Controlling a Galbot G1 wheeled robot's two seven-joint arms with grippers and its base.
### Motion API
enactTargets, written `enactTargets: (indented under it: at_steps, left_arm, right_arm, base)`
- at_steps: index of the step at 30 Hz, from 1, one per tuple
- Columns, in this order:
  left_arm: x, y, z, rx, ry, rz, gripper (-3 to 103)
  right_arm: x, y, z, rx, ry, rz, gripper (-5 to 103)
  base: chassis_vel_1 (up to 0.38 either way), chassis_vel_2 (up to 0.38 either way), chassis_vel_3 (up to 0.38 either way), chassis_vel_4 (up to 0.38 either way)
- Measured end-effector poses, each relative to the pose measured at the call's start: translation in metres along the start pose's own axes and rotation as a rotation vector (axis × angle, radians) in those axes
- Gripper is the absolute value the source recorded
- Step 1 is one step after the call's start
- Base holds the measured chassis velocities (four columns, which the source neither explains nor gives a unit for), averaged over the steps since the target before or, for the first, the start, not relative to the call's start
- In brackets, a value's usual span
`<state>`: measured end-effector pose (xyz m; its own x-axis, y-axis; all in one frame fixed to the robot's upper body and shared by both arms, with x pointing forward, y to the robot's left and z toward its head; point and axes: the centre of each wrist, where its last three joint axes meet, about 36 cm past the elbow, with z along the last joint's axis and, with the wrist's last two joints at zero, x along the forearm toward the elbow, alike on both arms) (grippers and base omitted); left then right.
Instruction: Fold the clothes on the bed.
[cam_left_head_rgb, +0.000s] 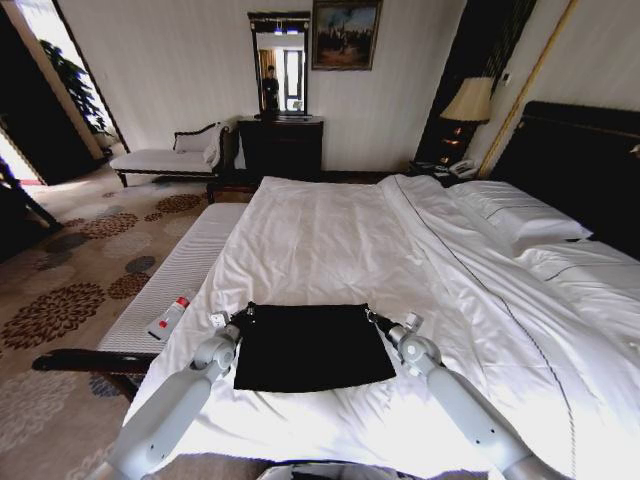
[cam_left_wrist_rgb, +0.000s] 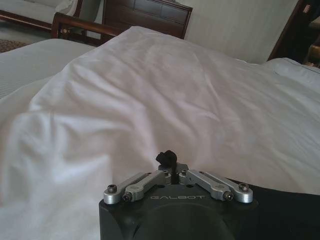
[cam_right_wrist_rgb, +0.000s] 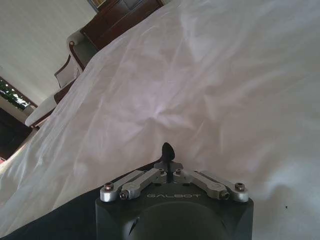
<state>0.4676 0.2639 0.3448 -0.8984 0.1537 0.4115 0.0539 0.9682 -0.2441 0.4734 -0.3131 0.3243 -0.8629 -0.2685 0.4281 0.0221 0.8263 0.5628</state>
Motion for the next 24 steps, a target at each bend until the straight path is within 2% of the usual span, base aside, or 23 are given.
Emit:
enactTargets:
  at_steps: [13, 17, 24]
  left_arm:
    - [0.002, -0.005, -0.004, 0.014, -0.018, 0.004, 2]
    - [0.008, -0.004, -0.014, 0.018, -0.045, 0.005, 2]
    - [0.016, -0.007, -0.039, 0.037, -0.098, 0.011, 2]
  right_arm:
    - [0.010, 0.007, -0.004, 0.000, -0.030, -0.021, 1]
    - [0.023, 0.017, -0.017, 0.055, -0.081, -0.040, 1]
    - [0.040, 0.035, -0.037, 0.087, -0.146, -0.068, 1]
  base:
    - [0.000, 0.000, 0.000, 0.000]
    - [0.000, 0.000, 0.000, 0.000]
    - [0.000, 0.000, 0.000, 0.000]
